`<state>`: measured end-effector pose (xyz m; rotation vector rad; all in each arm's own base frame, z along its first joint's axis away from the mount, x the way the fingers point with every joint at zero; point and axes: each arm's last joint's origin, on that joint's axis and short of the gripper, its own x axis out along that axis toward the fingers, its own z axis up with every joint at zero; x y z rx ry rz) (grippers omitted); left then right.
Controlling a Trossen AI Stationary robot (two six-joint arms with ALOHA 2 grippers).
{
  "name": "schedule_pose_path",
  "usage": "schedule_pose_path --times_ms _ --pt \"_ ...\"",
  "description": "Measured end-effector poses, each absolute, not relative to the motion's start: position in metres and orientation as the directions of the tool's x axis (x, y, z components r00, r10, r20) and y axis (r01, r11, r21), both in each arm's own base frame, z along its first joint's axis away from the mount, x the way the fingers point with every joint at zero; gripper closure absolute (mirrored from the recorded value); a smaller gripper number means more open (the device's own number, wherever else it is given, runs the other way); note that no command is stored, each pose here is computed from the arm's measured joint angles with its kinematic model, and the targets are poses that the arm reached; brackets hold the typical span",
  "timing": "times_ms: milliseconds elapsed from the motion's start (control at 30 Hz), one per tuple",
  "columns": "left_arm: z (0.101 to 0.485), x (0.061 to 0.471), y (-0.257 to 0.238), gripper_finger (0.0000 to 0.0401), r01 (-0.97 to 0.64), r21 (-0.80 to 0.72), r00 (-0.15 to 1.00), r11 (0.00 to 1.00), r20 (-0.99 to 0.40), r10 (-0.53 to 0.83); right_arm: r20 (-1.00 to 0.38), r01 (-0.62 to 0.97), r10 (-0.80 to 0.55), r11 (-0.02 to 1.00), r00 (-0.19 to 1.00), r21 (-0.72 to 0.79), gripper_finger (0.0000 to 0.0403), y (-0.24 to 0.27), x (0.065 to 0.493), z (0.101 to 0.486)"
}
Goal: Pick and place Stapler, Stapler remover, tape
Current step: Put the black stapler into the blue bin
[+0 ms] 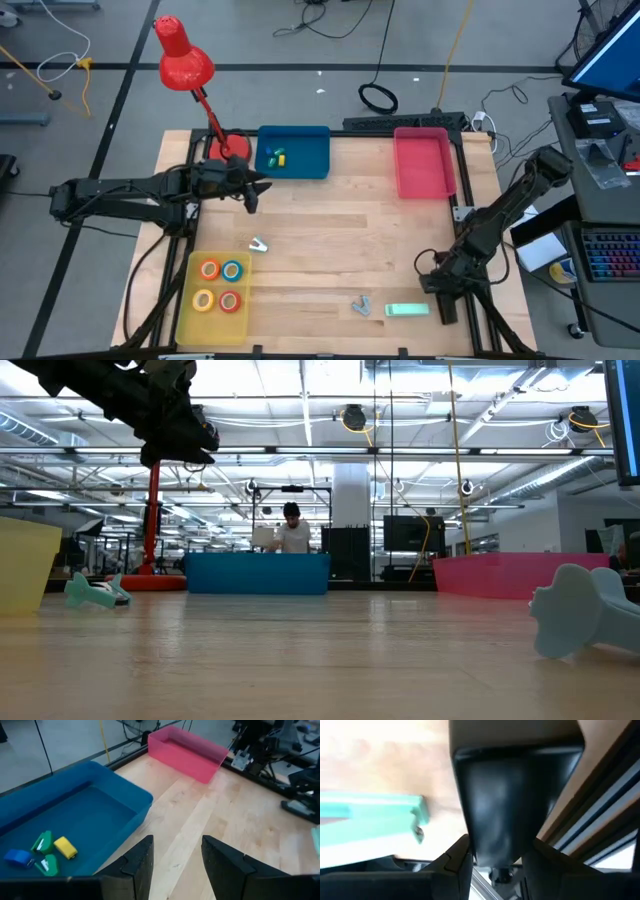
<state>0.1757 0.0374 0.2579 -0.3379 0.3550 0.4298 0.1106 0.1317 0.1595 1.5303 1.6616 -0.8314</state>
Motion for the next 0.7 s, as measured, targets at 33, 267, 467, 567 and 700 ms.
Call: schedule_pose_path --times_ms 33,267,467,567,700 --pt "0.259 0.176 0.037 0.0233 -0.456 -0.243 0.853 0.856 -0.393 0.343 -0.853 0.997 0.521 0.079 -0.022 0.022 0.0274 0.13 0.11 0.161" --pt "0.263 0.178 0.038 0.0233 -0.443 -0.258 0.871 0.859 -0.351 0.344 -0.894 0.992 0.435 0.024 0.102 0.125 0.0274 0.117 0.108 0.168" --pt "0.269 0.18 0.037 0.0233 -0.402 -0.284 0.902 0.871 -0.288 0.322 -0.92 0.976 0.334 -0.008 0.207 0.217 0.0274 0.103 0.111 0.171" --pt "0.271 0.181 0.037 0.0233 -0.396 -0.288 0.908 0.872 -0.268 0.323 -0.935 0.972 0.274 0.001 0.225 0.234 0.0274 0.094 0.112 0.171" --pt "0.271 0.181 0.037 0.0233 -0.394 -0.287 0.908 0.873 -0.266 0.323 -0.952 0.973 0.216 0.031 0.217 0.228 0.0274 0.081 0.113 0.171"
